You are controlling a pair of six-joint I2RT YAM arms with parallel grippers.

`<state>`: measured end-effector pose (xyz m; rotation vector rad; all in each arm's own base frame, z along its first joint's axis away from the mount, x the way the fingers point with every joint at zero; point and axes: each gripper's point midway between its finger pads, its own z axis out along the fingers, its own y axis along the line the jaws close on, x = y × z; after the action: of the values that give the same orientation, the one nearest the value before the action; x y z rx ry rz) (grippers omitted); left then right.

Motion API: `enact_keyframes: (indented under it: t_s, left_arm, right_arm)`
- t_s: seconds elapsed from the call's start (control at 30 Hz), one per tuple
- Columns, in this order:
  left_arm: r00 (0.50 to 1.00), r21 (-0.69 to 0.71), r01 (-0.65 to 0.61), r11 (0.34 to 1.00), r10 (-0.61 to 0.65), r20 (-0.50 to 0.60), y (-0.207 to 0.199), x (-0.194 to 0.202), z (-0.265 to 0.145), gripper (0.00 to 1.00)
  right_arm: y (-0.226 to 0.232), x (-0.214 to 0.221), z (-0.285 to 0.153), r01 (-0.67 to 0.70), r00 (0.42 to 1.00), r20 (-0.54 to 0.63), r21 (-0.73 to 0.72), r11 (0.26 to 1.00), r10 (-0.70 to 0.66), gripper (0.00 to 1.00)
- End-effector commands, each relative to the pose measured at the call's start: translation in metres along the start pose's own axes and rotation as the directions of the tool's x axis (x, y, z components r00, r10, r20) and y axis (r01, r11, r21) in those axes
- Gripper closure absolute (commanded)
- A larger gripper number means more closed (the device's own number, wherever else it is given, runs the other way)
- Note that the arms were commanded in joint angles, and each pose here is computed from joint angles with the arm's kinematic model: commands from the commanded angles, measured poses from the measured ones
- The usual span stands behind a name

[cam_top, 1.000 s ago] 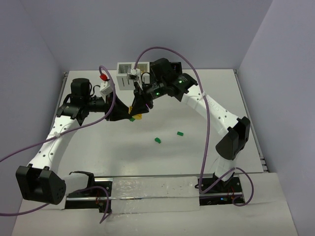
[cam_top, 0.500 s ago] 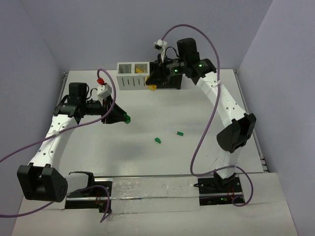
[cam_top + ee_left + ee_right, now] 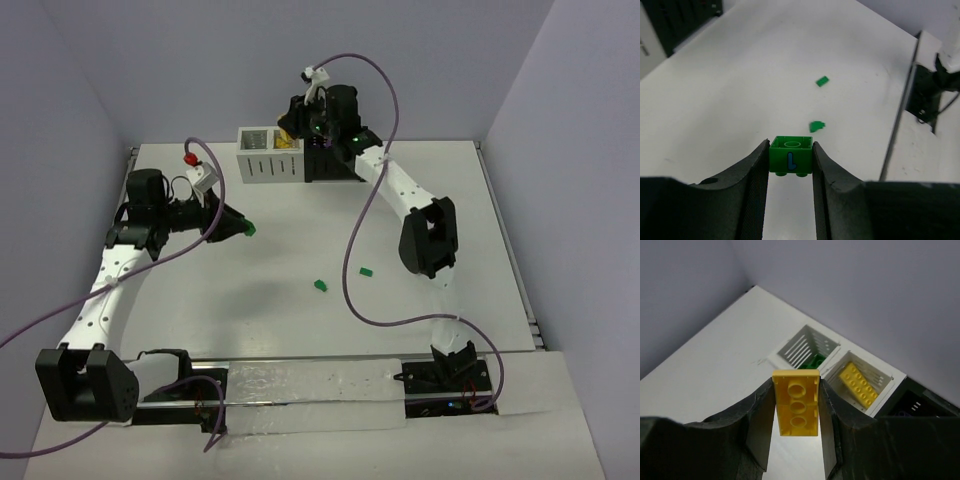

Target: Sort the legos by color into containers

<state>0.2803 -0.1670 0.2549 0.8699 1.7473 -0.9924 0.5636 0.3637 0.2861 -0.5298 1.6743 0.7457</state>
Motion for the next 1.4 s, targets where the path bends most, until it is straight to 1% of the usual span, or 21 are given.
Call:
enact_keyframes:
  t_s: [0.0,0.03,0.1,0.17,0.27,0.53,0.6,0.63,0.7,0.73,0.77,0.83,0.87,0.93,0.97,1.0,1.07,1.13,1.23,1.3,1.37]
  left_arm:
    - [0.996,-0.177,-0.035,0.984,0.049,0.071,0.034,-0.030,-0.007,1.00]
    - [0.996,-0.174,-0.033,0.984,0.047,0.074,0.035,-0.031,-0.007,1.00]
    - [0.996,-0.175,-0.020,0.984,0.034,0.078,0.036,-0.031,-0.006,1.00]
    - [0.996,-0.174,-0.019,0.984,0.034,0.085,0.036,-0.032,-0.006,1.00]
    - [0.996,-0.177,-0.014,0.984,0.030,0.085,0.038,-0.031,-0.005,1.00]
    - [0.995,-0.230,0.008,0.973,0.015,0.099,0.053,-0.040,-0.005,1.00]
    - [0.993,-0.258,0.016,0.966,0.014,0.115,0.059,-0.049,-0.006,1.00]
    - [0.992,-0.268,0.043,0.962,-0.009,0.128,0.061,-0.053,-0.006,1.00]
    - [0.988,-0.312,0.060,0.948,-0.013,0.152,0.071,-0.065,-0.009,1.00]
    - [0.986,-0.343,0.068,0.937,-0.010,0.167,0.078,-0.073,-0.011,1.00]
    - [0.982,-0.384,0.078,0.920,-0.005,0.188,0.087,-0.084,-0.014,1.00]
    - [0.976,-0.420,0.085,0.903,0.009,0.217,0.099,-0.102,-0.015,1.00]
    - [0.971,-0.437,0.081,0.896,0.028,0.239,0.107,-0.115,-0.016,1.00]
    - [0.960,-0.462,0.080,0.884,0.057,0.275,0.120,-0.134,-0.015,1.00]
    - [0.956,-0.468,0.086,0.879,0.059,0.288,0.125,-0.140,-0.014,1.00]
    - [0.951,-0.486,0.088,0.870,0.071,0.301,0.133,-0.146,-0.014,1.00]
    - [0.937,-0.532,0.112,0.839,0.090,0.339,0.162,-0.163,-0.011,1.00]
    - [0.927,-0.565,0.132,0.815,0.101,0.361,0.185,-0.168,-0.007,0.99]
    - [0.919,-0.584,0.133,0.801,0.121,0.374,0.208,-0.173,0.002,0.99]
    - [0.920,-0.599,0.128,0.790,0.131,0.370,0.230,-0.172,0.019,0.99]
    - [0.917,-0.602,0.128,0.788,0.137,0.375,0.245,-0.172,0.035,1.00]
  right_arm:
    - [-0.015,-0.049,0.021,0.038,0.966,0.247,0.155,0.987,-0.076,1.00]
    - [-0.016,-0.046,0.028,0.057,0.959,0.265,0.169,0.984,-0.101,1.00]
    - [-0.021,-0.051,0.033,0.051,0.950,0.293,0.196,0.979,-0.109,1.00]
    - [-0.027,-0.043,0.039,0.040,0.948,0.302,0.209,0.977,-0.103,1.00]
    - [-0.027,-0.032,0.046,0.059,0.947,0.297,0.209,0.976,-0.120,1.00]
    - [-0.037,-0.003,0.058,0.055,0.955,0.271,0.237,0.970,-0.120,0.83]
    - [-0.038,-0.001,0.059,0.061,0.955,0.269,0.238,0.969,-0.126,0.83]
    - [-0.039,0.000,0.060,0.063,0.955,0.267,0.236,0.970,-0.127,0.83]
    - [-0.040,0.004,0.060,0.060,0.957,0.262,0.238,0.969,-0.124,0.80]
    - [-0.040,0.006,0.061,0.058,0.958,0.259,0.236,0.970,-0.120,0.75]
    - [-0.040,0.008,0.061,0.057,0.960,0.255,0.236,0.970,-0.118,0.66]
    - [-0.039,0.010,0.062,0.058,0.961,0.251,0.231,0.971,-0.117,0.62]
    - [-0.039,0.010,0.063,0.061,0.962,0.248,0.230,0.971,-0.119,0.59]
    - [-0.038,0.011,0.063,0.061,0.964,0.239,0.223,0.973,-0.115,0.45]
    - [-0.038,0.011,0.063,0.061,0.964,0.239,0.221,0.973,-0.114,0.41]
    - [-0.038,0.011,0.062,0.061,0.965,0.236,0.221,0.973,-0.114,0.40]
    - [-0.038,0.010,0.060,0.063,0.966,0.232,0.223,0.973,-0.116,0.36]
    - [-0.038,0.005,0.057,0.068,0.964,0.235,0.226,0.972,-0.122,0.32]
    - [-0.038,0.000,0.053,0.076,0.963,0.234,0.226,0.971,-0.130,0.26]
    - [-0.037,-0.010,0.047,0.075,0.961,0.241,0.229,0.970,-0.132,0.22]
    - [-0.034,-0.021,0.040,0.075,0.962,0.241,0.222,0.972,-0.129,0.15]
